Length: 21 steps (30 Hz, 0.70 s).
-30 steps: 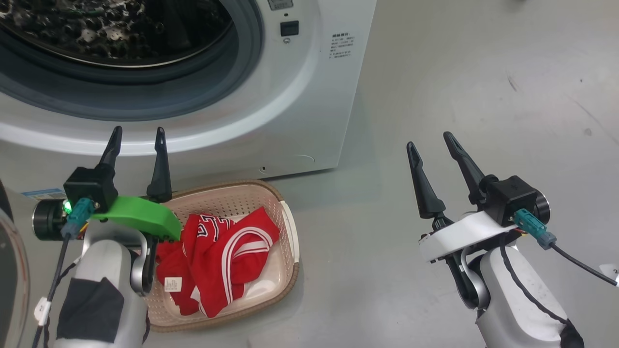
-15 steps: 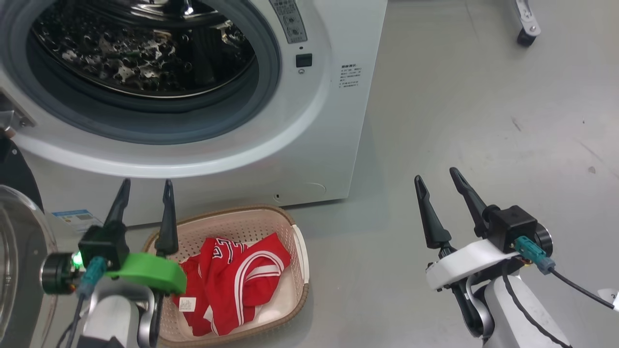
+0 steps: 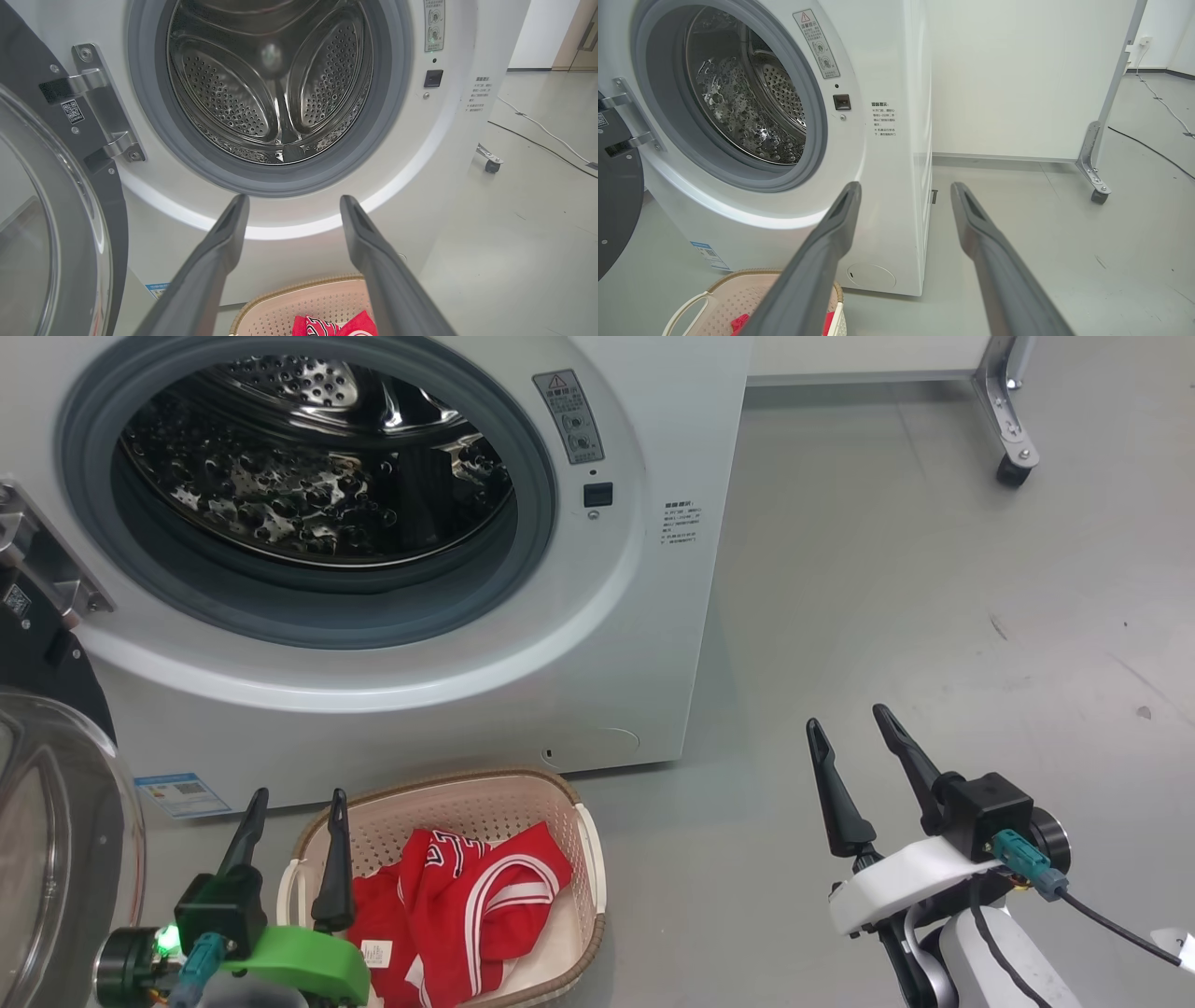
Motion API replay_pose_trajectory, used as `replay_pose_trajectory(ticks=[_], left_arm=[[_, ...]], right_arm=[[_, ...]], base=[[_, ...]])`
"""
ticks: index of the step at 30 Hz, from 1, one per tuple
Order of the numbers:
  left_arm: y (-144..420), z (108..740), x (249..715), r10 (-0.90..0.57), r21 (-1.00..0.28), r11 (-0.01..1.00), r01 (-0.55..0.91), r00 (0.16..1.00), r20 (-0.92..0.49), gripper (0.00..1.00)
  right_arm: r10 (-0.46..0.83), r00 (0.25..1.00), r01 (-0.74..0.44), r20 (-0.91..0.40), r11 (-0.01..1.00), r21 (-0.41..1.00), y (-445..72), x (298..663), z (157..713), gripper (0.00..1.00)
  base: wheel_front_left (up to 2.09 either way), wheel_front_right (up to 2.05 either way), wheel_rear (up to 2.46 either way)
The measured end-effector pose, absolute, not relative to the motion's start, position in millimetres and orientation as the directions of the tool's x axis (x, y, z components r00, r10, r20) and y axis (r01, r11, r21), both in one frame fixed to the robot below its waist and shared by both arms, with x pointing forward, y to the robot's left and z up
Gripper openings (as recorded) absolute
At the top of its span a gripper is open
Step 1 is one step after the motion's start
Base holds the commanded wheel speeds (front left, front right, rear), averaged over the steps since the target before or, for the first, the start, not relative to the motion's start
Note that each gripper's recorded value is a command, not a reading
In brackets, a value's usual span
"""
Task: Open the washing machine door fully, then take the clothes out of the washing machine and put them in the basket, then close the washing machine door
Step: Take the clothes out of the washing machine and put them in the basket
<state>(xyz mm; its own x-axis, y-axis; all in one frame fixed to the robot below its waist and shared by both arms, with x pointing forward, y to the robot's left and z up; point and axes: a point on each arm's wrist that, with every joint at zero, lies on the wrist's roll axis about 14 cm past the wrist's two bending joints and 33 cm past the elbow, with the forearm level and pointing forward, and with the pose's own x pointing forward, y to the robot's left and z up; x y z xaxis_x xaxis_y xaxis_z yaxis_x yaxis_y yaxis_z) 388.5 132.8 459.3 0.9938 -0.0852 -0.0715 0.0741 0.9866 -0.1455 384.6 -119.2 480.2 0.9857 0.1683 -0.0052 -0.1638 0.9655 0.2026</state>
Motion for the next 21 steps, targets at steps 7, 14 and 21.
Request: replay_pose_trajectory(ticks=[7,14,21], left_arm=[[136,461,378,-0.071,-0.146,0.987,0.060,0.995,-0.068,1.00],[136,467,375,-0.068,-0.146,0.988,0.060,0.996,-0.051,1.00],[135,466,370,-0.070,-0.143,0.988,0.060,0.996,-0.060,1.00]], right_arm=[[0.177,0.984,-0.173,-0.006,0.965,0.199,-117,380,480,1.00],[0.174,0.985,-0.170,-0.002,0.965,0.201,-118,379,481,1.00],[0.172,0.985,-0.166,-0.013,0.965,0.205,-118,375,477,1.00]], base=[[0.00,0.00,0.00],[0.00,0.00,0.00],[0.00,0.00,0.00]])
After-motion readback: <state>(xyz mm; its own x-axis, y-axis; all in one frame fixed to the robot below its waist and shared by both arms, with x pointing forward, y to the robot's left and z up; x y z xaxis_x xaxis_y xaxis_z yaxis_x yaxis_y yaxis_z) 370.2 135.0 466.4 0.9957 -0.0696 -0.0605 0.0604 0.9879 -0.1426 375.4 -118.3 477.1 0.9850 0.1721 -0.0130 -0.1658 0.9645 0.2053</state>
